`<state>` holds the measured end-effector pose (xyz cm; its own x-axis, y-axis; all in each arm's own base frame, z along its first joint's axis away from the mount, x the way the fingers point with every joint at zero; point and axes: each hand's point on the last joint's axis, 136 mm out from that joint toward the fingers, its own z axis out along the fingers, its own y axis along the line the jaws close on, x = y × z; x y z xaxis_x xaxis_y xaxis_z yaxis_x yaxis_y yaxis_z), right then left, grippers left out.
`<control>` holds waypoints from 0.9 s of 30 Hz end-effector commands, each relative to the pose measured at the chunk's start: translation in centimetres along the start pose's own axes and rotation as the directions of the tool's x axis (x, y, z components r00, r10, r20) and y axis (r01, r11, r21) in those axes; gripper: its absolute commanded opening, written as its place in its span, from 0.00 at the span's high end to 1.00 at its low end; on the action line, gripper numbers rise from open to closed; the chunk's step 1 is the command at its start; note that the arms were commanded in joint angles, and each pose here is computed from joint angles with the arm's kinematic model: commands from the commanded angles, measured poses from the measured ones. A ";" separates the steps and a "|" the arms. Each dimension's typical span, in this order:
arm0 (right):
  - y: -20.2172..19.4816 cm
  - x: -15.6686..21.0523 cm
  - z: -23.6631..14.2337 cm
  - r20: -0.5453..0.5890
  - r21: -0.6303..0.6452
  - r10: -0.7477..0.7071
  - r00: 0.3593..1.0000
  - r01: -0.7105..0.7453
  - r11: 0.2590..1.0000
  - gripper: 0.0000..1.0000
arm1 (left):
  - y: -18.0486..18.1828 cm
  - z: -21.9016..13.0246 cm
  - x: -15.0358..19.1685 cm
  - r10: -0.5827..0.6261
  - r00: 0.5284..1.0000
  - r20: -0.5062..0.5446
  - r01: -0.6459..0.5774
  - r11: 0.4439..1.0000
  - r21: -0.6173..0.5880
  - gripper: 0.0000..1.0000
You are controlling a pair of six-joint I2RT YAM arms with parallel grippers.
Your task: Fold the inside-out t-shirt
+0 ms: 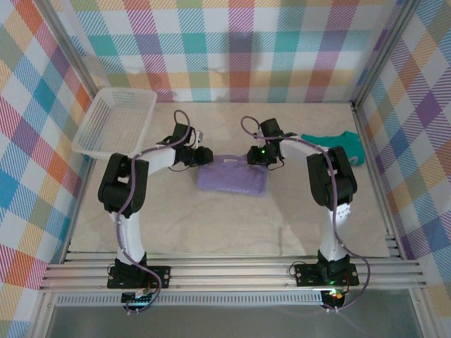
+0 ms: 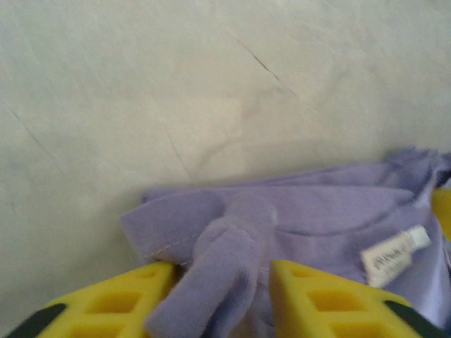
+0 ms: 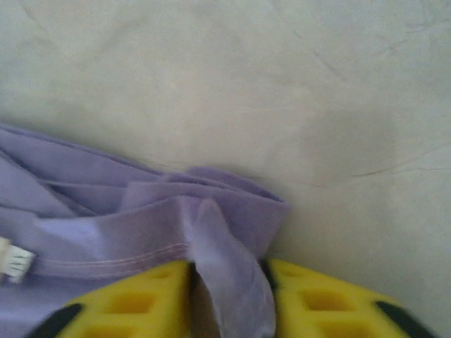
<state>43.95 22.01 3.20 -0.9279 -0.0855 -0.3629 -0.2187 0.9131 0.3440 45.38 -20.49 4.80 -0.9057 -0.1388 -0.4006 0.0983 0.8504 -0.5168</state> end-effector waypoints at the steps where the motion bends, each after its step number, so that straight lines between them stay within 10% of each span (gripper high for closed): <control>1: 0.0 -1.7 -3.5 0.032 0.045 -0.060 0.998 0.058 0.997 0.54 | 0.3 -1.0 -2.2 0.016 0.999 0.050 -0.014 1.000 -0.027 0.54; 9: 0.2 4.3 -7.9 -0.025 -0.012 0.047 0.999 -0.047 0.999 0.28 | 2.3 -4.6 -0.6 0.015 0.997 0.081 -0.003 0.989 -0.149 0.13; 21: 1.3 7.4 -1.9 -0.152 -0.070 0.209 0.966 -0.222 0.973 0.18 | 1.1 -8.3 2.2 -0.048 0.996 0.078 0.057 0.992 -0.115 0.10; 27: 3.0 7.6 0.1 -0.164 -0.110 0.199 0.966 -0.219 0.970 0.38 | 0.9 -8.9 3.3 -0.058 0.996 0.069 0.065 0.993 -0.099 0.11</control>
<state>36.97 20.62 2.91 -0.9810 0.0665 -0.1822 -0.0181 0.9038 0.4276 39.88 -15.77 9.54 -0.8714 -0.2123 -0.4422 0.0088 0.8946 -0.4469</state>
